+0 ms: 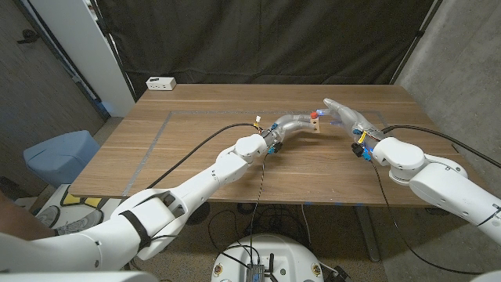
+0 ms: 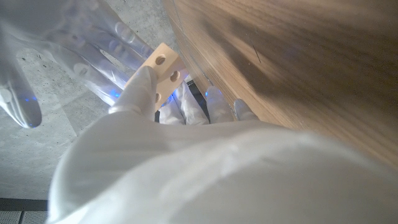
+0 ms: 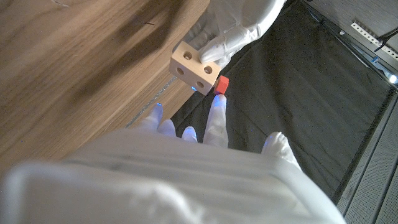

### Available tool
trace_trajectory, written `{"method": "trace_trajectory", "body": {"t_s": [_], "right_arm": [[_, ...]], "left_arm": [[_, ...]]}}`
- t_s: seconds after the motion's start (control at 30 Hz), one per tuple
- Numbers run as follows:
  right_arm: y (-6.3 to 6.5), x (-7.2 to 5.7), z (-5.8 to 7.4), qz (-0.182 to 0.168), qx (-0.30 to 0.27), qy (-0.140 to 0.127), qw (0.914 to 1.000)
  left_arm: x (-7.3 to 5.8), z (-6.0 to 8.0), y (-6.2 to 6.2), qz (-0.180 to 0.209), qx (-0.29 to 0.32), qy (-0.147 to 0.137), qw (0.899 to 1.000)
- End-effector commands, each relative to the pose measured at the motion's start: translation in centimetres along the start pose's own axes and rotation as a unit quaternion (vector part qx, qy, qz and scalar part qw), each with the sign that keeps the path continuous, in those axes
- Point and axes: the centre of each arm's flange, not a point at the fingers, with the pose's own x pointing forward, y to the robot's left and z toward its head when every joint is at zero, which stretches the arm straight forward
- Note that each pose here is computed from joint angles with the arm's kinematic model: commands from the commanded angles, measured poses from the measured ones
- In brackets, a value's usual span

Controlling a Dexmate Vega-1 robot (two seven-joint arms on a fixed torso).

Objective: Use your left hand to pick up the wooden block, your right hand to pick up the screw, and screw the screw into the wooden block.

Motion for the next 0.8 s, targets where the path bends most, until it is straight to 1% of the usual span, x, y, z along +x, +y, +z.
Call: {"method": "trace_trajectory", "body": {"t_s": [0.03, 0.47, 0.8], "right_arm": [[0.14, 0.09, 0.19, 0.001, 0.000, 0.000, 1.0000], [0.47, 0.00, 0.36, 0.002, 0.003, -0.001, 1.0000], [0.63, 0.21, 0.56, 0.012, 0.004, -0.008, 0.9999]], "left_arm": [[0.09, 0.02, 0.25, -0.002, 0.000, 0.001, 1.000], [0.26, -0.04, 0.54, -0.004, -0.001, 0.002, 1.000], [0.38, -0.19, 0.70, -0.004, -0.001, 0.004, 1.000]]}}
